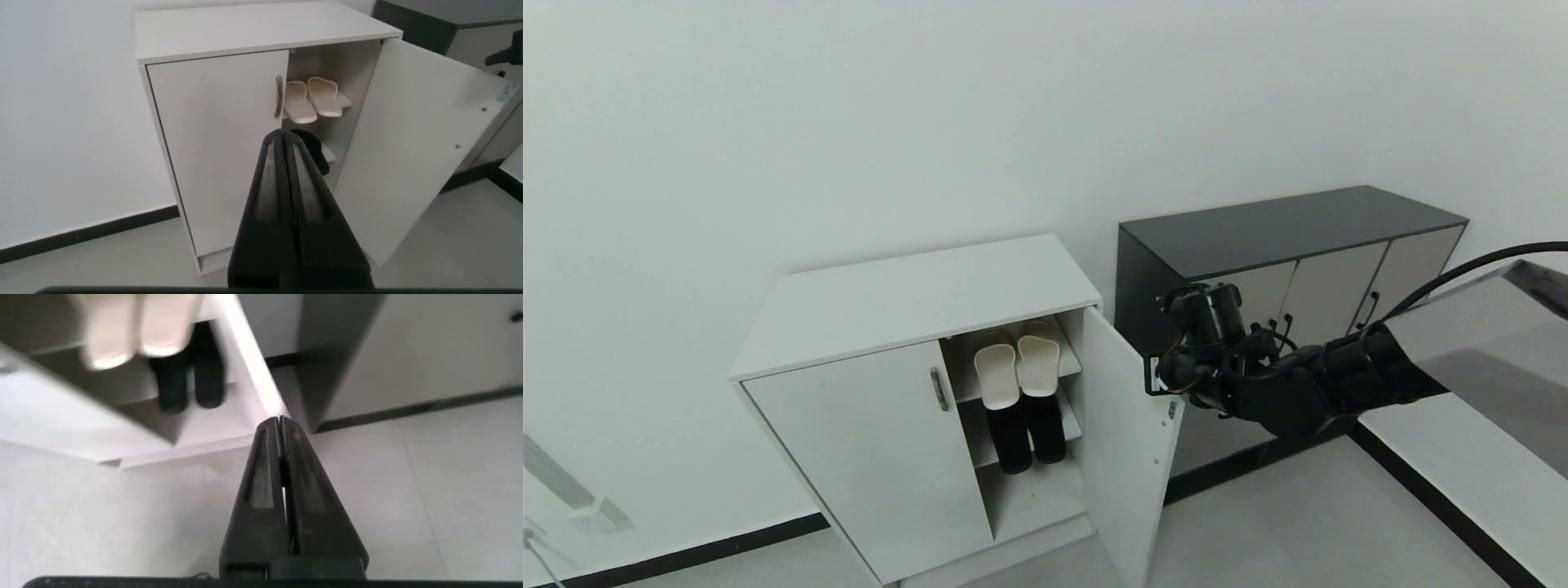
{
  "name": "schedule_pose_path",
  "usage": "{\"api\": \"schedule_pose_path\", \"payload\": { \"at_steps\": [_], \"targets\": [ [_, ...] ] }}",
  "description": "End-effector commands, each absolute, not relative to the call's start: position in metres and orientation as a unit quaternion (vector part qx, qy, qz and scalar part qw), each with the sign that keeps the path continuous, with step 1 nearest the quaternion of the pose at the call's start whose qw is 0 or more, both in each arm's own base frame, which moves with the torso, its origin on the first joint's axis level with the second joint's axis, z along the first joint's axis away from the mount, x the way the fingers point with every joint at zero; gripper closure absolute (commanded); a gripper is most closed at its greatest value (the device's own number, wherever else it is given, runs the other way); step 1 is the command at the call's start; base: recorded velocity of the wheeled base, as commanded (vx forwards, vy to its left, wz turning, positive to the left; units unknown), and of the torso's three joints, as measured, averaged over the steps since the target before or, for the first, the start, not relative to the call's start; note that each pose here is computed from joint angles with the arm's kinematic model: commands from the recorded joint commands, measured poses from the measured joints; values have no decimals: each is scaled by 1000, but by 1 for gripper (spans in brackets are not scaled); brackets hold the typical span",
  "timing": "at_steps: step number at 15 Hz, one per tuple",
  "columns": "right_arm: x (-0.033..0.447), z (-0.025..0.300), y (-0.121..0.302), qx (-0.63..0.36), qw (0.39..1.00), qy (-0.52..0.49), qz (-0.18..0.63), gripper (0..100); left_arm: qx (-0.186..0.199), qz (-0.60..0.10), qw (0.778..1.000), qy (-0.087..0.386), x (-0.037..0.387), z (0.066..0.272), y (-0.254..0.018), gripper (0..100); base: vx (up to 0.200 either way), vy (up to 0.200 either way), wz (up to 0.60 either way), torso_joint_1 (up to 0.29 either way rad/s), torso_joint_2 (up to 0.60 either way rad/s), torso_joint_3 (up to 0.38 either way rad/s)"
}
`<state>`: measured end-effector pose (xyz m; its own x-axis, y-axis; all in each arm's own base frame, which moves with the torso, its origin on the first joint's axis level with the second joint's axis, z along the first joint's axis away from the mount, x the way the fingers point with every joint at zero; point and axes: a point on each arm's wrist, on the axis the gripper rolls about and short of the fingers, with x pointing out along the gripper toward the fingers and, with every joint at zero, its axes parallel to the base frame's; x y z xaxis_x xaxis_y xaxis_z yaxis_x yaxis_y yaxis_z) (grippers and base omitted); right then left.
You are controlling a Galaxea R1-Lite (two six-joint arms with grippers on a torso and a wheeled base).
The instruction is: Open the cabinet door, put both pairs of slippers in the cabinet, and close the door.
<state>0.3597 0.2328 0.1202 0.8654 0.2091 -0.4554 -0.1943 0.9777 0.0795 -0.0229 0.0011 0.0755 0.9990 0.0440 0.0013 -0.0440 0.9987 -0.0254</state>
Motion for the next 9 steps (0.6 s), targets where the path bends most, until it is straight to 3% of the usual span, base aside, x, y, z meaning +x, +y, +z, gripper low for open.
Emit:
{"api": "schedule_pose_path", "payload": {
  "at_steps": [1, 9],
  "targets": [
    [343, 133, 236, 17, 966, 229, 119, 100, -12, 22, 1000, 0, -23, 75, 1, 100, 0, 0, 0, 0, 0, 0],
    [323, 126, 231, 0, 971, 193, 142, 100, -13, 22, 1000, 0, -23, 75, 1, 100, 0, 0, 0, 0, 0, 0]
  ]
}}
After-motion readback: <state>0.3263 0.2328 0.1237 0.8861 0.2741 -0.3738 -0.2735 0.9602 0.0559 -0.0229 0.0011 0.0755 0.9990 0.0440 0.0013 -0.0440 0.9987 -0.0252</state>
